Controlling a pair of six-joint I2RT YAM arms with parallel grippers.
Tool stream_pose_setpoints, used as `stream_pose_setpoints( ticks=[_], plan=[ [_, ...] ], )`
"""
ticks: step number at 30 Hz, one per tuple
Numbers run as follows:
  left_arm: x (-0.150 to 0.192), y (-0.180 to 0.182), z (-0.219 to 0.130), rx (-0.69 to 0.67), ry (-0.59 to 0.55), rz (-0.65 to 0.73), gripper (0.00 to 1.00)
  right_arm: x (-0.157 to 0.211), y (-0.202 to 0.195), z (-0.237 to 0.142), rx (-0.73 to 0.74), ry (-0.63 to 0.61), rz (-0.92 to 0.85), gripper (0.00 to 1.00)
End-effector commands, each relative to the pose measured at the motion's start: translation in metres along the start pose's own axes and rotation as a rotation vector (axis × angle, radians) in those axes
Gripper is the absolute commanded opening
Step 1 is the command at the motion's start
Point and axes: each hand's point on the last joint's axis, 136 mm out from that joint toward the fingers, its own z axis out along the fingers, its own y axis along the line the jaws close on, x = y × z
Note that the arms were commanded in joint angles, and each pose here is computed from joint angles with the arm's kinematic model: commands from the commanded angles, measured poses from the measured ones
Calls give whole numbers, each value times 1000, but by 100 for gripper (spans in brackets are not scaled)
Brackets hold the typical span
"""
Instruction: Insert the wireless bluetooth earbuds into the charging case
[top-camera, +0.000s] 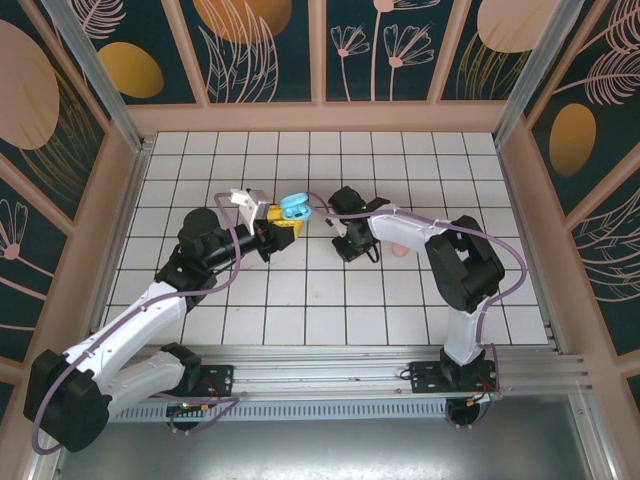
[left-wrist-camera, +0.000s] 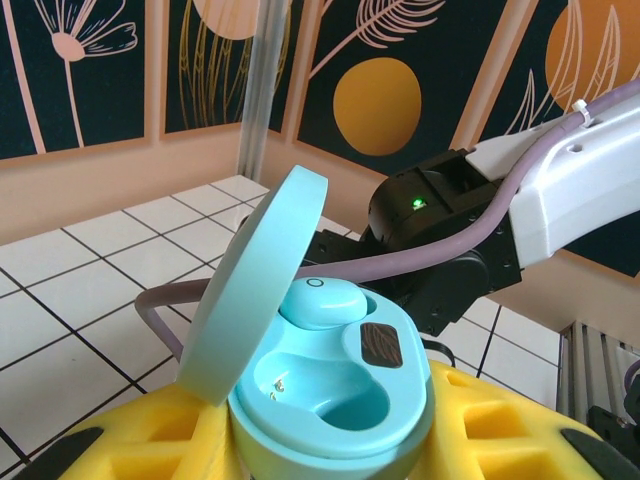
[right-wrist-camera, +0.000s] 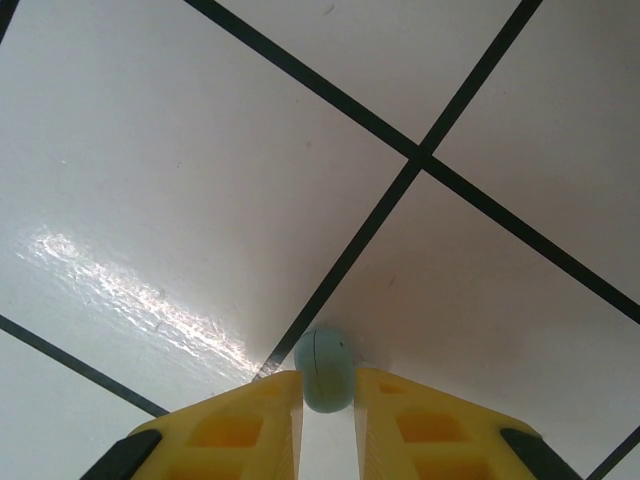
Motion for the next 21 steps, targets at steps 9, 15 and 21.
stream_pose_setpoints(
  ticks=[9,15,21],
  plan=[
    [-4,-2,-2,-5,-12,21,0,1,2,8,14,33,-35,22],
    [-4,-2,-2,-8,-14,22,0,5,2,13,14,55,-39,23],
    [-3,-1,-2,-8,-12,22,0,8,2,16,14,73,-40,24]
  ],
)
